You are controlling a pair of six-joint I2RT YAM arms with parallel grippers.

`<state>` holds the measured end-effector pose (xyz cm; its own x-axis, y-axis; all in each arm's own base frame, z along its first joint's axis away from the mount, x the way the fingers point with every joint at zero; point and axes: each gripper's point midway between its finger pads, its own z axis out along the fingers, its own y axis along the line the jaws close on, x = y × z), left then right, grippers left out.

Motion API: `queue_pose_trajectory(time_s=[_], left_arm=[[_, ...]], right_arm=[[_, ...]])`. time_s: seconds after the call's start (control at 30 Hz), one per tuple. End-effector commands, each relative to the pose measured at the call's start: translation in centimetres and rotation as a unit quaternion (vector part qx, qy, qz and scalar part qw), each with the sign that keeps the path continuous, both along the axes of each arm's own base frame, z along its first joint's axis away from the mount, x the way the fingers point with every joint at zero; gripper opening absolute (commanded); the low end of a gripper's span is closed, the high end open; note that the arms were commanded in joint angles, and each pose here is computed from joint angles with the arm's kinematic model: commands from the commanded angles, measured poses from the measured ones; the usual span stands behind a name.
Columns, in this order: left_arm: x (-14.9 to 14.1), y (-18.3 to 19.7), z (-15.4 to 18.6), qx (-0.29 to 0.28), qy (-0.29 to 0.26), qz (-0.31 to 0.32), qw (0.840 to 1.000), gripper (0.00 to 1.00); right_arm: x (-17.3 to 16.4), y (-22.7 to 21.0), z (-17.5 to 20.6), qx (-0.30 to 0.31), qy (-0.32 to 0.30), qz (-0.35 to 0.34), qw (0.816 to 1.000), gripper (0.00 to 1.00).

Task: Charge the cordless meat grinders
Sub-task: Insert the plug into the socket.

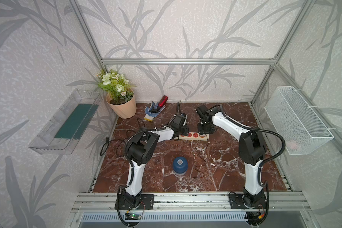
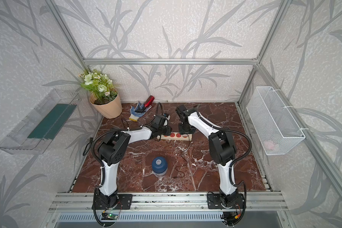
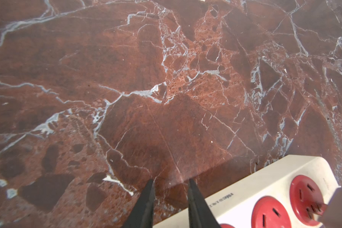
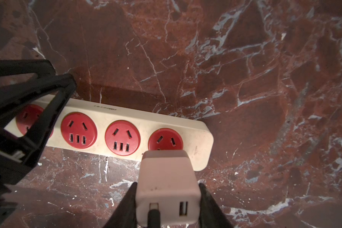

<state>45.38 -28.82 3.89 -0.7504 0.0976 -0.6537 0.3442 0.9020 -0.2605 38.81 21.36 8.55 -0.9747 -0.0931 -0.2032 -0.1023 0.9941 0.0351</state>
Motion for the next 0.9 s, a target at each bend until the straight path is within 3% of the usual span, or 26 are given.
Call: queue_pose_trajectory(time_s=[0.0, 0.87], left_arm=[[-3.4, 1.2, -4.3, 0.029, 0.081, -0.002, 0.996, 0.30], [-3.6, 1.3, -4.4, 0.030, 0.085, 0.001, 0.996, 0.29]], right_arm=[[-2.3, -0.3, -3.3, -0.022, 0.058, 0.011, 0.998, 0.08], [-5.2, 0.2, -8.0, -0.034, 0.103, 0.009, 0.994, 0.04]])
